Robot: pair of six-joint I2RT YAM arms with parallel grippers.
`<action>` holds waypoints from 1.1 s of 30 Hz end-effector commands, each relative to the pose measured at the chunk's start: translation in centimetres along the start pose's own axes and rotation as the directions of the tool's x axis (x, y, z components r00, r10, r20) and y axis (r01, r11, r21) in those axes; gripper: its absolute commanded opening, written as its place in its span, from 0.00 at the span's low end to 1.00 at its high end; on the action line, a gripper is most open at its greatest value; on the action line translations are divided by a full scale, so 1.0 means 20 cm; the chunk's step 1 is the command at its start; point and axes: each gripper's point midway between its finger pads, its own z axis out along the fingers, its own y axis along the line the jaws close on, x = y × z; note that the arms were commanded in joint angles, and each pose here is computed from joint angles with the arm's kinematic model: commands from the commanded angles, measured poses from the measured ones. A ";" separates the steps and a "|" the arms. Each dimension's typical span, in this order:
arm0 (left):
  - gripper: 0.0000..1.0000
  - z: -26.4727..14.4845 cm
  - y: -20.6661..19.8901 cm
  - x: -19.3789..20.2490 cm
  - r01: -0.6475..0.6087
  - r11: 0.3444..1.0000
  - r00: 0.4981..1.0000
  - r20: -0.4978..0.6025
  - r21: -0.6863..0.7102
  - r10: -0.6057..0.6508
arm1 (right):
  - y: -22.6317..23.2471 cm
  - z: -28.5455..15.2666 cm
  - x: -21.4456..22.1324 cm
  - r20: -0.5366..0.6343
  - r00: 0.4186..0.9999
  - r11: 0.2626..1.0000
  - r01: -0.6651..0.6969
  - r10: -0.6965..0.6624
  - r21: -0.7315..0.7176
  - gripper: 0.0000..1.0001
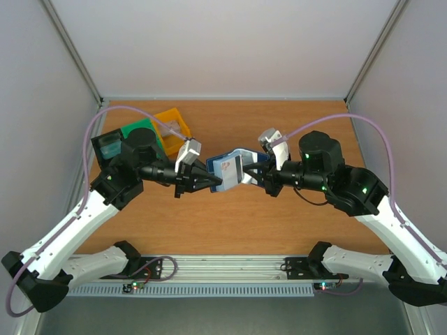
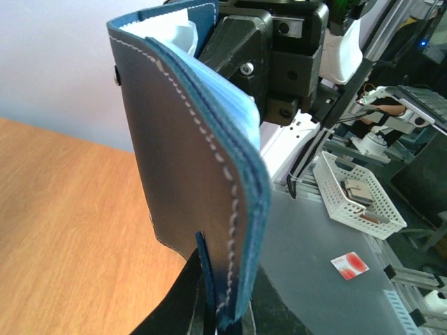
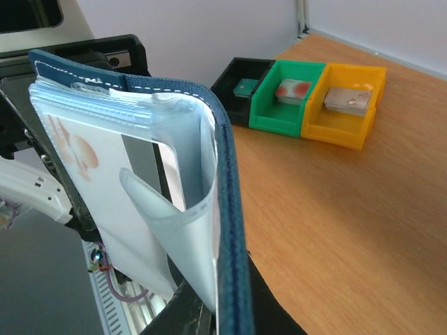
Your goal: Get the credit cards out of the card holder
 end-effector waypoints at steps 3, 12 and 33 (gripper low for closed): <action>0.11 -0.03 -0.21 -0.04 -0.044 0.980 0.999 0.025 0.193 0.040 | -0.03 0.04 0.03 -0.009 1.000 1.000 0.030 -0.030 0.008 0.04; 0.01 -0.03 -0.21 -0.04 -0.025 0.981 0.999 0.030 0.195 0.019 | 0.09 0.03 0.02 0.003 0.998 0.990 0.068 -0.068 -0.126 0.05; 0.00 -0.08 0.23 0.12 0.058 0.938 0.996 -0.046 -0.340 -0.079 | 0.03 0.20 0.06 -0.066 0.997 0.999 0.023 -0.025 -0.033 0.98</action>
